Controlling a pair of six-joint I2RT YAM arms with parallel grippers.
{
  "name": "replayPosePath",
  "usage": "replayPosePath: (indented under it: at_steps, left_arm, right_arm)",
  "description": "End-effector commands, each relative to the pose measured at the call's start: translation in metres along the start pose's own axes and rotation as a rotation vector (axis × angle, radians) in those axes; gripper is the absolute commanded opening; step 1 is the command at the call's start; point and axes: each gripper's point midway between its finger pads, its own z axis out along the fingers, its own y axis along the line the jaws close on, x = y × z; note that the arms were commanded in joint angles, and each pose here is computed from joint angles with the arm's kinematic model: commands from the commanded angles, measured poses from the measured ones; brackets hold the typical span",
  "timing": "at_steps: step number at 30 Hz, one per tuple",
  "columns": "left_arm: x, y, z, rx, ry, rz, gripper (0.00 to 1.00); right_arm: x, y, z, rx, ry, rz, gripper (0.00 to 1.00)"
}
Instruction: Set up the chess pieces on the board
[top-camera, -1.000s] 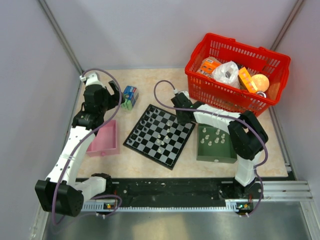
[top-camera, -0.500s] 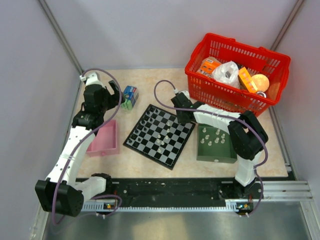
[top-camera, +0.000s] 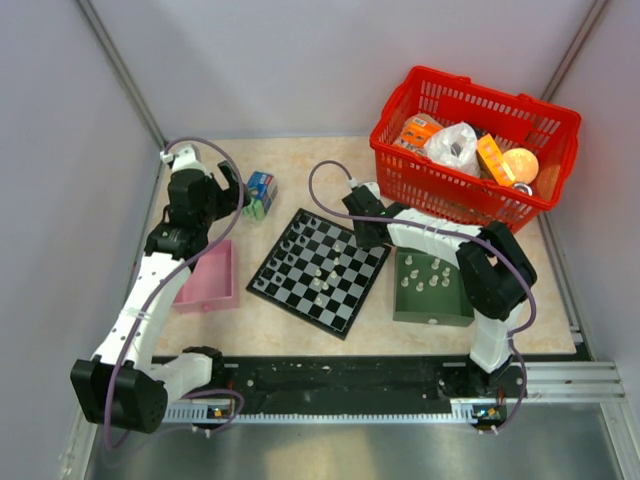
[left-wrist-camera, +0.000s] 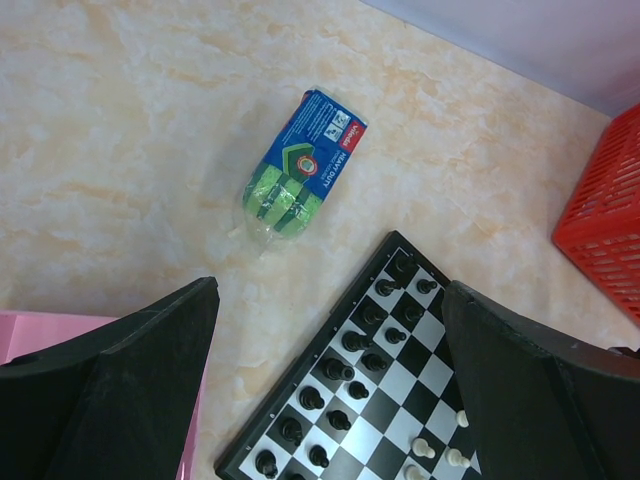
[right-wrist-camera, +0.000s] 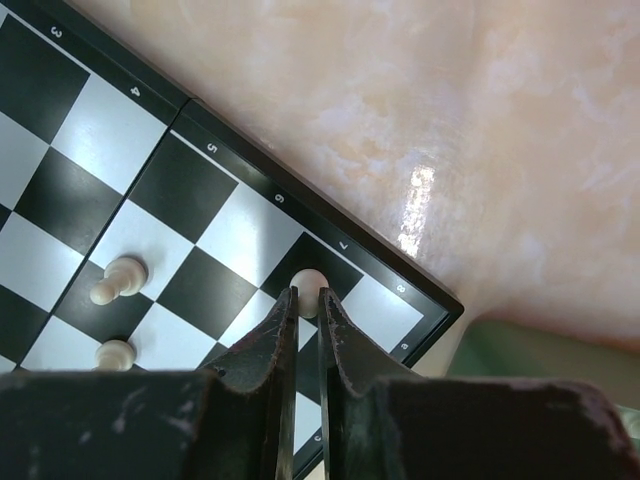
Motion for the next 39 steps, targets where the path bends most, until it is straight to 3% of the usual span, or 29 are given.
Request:
replayPosePath:
  at_steps: [1, 30, 39]
  left_arm:
    - [-0.006, -0.006, 0.002, 0.038, -0.035, -0.016, 0.99]
    - [-0.004, -0.003, 0.001, 0.030, -0.029, -0.016, 0.99]
    - [-0.002, -0.003, 0.002, 0.031, -0.027, -0.017, 0.99]
  right_arm:
    - [-0.022, -0.005, -0.016, 0.016, -0.079, 0.033, 0.10]
    - [-0.021, -0.006, -0.014, -0.010, -0.068, 0.026, 0.19]
    - [-0.027, -0.006, -0.014, 0.001, -0.080, 0.019, 0.16]
